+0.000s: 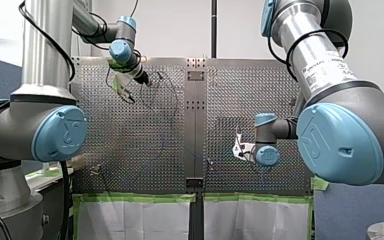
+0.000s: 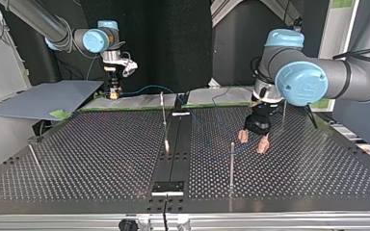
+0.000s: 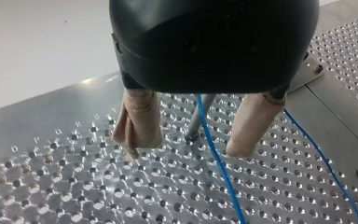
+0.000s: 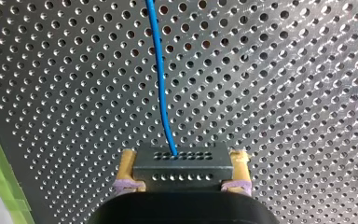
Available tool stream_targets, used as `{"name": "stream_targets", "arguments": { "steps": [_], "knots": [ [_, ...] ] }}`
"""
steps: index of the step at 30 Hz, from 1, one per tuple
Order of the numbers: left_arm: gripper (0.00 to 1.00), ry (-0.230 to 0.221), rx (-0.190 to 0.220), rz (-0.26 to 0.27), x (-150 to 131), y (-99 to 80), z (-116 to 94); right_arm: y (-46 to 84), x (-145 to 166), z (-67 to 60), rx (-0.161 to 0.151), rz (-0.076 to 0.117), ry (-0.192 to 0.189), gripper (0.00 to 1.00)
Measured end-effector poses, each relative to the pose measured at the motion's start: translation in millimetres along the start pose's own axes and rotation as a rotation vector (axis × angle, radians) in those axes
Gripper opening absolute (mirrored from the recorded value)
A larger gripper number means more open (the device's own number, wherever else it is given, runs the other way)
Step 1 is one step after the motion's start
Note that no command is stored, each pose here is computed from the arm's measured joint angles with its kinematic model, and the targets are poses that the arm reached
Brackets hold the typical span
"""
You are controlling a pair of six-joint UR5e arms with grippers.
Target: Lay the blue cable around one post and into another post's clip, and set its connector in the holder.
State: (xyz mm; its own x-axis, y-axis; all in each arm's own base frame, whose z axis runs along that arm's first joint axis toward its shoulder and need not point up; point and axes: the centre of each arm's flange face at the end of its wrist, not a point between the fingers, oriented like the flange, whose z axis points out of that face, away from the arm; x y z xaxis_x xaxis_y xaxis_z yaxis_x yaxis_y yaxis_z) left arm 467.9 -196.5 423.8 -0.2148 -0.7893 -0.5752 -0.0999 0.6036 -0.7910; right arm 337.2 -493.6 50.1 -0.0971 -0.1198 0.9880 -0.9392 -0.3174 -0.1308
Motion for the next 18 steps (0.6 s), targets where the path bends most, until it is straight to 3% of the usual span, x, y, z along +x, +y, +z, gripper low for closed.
{"name": "stream_targets", "arguments": {
  "steps": [7, 18],
  "knots": [
    [1.0, -0.022, -0.016, 0.043, -6, -7.4, -15, -0.4, 0, 0.2, 0.001, 0.004, 0.003, 0.33],
    [1.0, -0.023, 0.016, 0.086, -12, -31.8, -50, -0.6, 1, 0.6, 0.003, 0.007, 0.007, 0.33]
  ]
}}
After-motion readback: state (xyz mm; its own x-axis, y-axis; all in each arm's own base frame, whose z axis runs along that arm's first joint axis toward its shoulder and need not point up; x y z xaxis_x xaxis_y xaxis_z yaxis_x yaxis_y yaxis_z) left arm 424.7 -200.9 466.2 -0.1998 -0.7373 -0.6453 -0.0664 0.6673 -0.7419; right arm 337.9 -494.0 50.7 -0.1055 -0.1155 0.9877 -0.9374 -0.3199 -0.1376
